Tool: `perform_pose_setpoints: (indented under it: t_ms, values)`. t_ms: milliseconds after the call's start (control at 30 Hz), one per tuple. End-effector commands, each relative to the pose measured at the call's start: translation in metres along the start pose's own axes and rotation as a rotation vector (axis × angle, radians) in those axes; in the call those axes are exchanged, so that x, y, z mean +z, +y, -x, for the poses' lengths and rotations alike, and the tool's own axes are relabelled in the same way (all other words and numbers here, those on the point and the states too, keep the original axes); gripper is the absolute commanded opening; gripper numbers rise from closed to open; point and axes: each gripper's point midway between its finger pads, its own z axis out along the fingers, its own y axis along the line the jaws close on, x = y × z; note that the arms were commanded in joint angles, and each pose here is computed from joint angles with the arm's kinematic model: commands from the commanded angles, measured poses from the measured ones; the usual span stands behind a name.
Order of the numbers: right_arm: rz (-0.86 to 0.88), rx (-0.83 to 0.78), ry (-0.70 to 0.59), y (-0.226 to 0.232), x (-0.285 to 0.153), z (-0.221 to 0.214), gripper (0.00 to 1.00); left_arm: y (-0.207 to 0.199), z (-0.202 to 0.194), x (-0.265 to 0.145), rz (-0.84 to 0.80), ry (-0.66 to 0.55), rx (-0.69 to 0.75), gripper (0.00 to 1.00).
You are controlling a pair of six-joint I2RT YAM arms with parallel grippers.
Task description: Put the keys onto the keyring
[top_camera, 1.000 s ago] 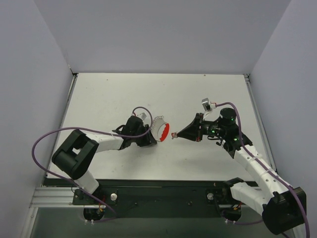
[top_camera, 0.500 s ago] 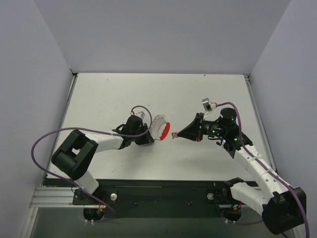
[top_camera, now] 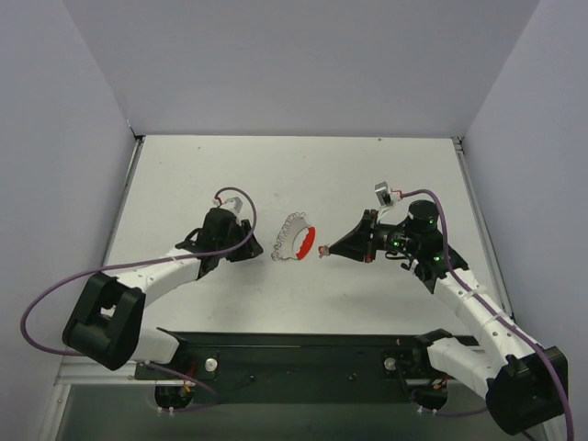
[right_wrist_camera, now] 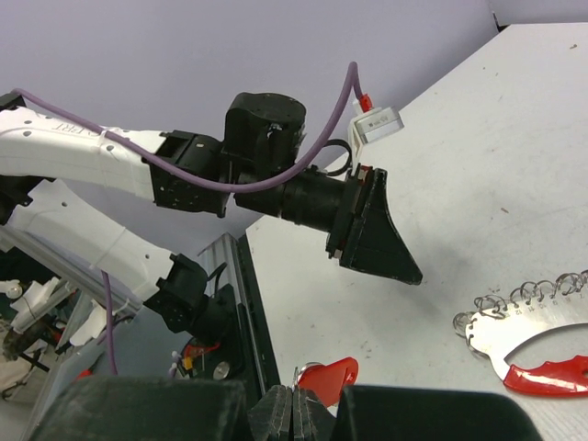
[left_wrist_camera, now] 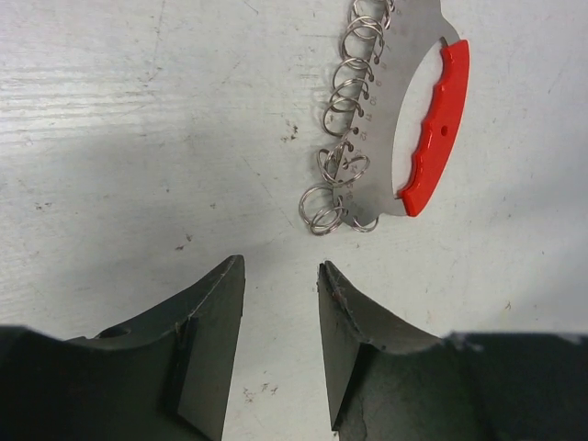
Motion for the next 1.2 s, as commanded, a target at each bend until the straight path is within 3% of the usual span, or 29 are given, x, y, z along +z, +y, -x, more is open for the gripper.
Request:
perform_pose_setpoints:
  t_ms: [0,300,633,733,767,833,1167]
  values:
    - [0.050,-0.083,-0.030,0.008,0.001,0.011,0.00,-0.014,0.001,0.004,-0.051,0.023,0.047,0.48]
    - [0.044,-0.076,-0.027,0.007,0.000,0.010,0.00,-0.042,-0.019,0.039,-0.171,0.103,0.143,0.48]
    - [0.029,-0.079,-0.027,0.005,-0.002,0.010,0.00,-0.038,-0.027,0.060,-0.142,0.148,0.142,0.47]
    - [0.031,-0.082,-0.027,0.005,-0.002,0.010,0.00,-0.038,-0.025,0.058,-0.139,0.138,0.147,0.30]
    - [0.030,-0.081,-0.025,0.005,-0.002,0.009,0.00,-0.038,-0.022,0.057,-0.140,0.127,0.149,0.15]
    - [0.029,-0.082,-0.026,0.004,-0.002,0.009,0.00,-0.039,-0.020,0.056,-0.149,0.114,0.157,0.01]
    - [0.028,-0.080,-0.027,0.005,-0.002,0.009,0.00,-0.074,0.006,0.033,-0.312,-0.018,0.188,0.00]
